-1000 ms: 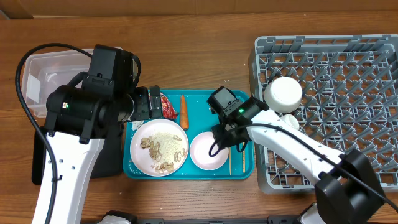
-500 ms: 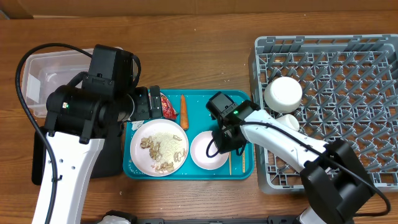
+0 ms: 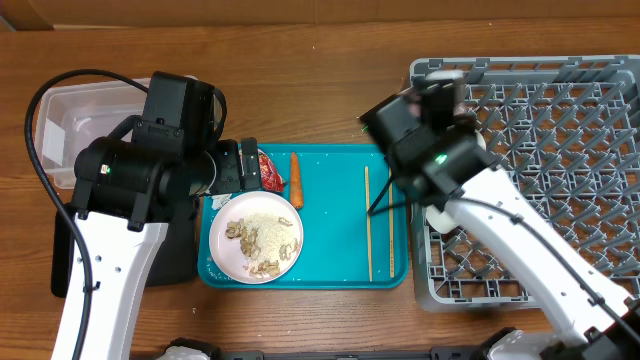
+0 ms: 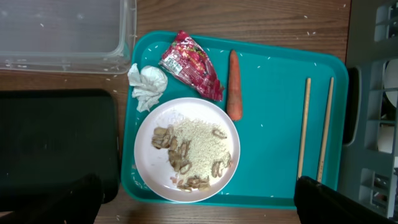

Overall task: Sort waste into correct bins and load items into the dishwasher
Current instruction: 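Carry the pink bowl into the dish rack and release it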

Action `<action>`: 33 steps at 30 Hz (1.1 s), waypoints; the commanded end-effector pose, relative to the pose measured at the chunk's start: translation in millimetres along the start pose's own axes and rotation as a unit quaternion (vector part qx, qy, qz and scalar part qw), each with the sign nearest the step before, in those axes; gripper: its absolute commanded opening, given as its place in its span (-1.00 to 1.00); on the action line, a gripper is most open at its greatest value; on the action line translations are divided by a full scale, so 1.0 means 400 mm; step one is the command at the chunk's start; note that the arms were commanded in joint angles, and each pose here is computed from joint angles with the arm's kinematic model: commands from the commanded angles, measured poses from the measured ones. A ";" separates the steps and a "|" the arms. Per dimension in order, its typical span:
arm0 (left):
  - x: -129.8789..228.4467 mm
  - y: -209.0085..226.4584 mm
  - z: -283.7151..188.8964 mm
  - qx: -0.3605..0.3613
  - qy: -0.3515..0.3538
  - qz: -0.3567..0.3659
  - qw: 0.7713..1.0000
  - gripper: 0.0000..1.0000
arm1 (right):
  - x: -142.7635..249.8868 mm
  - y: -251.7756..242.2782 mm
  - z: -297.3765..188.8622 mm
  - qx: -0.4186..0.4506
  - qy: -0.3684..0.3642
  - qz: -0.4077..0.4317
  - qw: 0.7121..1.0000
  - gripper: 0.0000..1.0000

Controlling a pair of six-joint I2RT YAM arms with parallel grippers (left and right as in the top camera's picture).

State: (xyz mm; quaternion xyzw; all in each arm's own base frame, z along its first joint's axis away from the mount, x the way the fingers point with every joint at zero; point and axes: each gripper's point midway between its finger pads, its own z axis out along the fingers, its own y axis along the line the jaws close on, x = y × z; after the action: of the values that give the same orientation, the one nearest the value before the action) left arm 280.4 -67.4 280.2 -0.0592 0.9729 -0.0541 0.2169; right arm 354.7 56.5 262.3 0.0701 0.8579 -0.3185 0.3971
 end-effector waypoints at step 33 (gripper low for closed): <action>-0.003 0.004 0.002 -0.003 0.000 -0.011 1.000 1.00 | 0.202 -0.263 0.419 0.261 0.173 -0.012 0.949 -0.92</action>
State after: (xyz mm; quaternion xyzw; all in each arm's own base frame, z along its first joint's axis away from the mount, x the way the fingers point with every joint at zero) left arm 280.4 -67.4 280.2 -0.0592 0.9729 -0.0541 0.2169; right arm 361.6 -156.1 177.5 0.2349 0.7929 -0.5268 0.1967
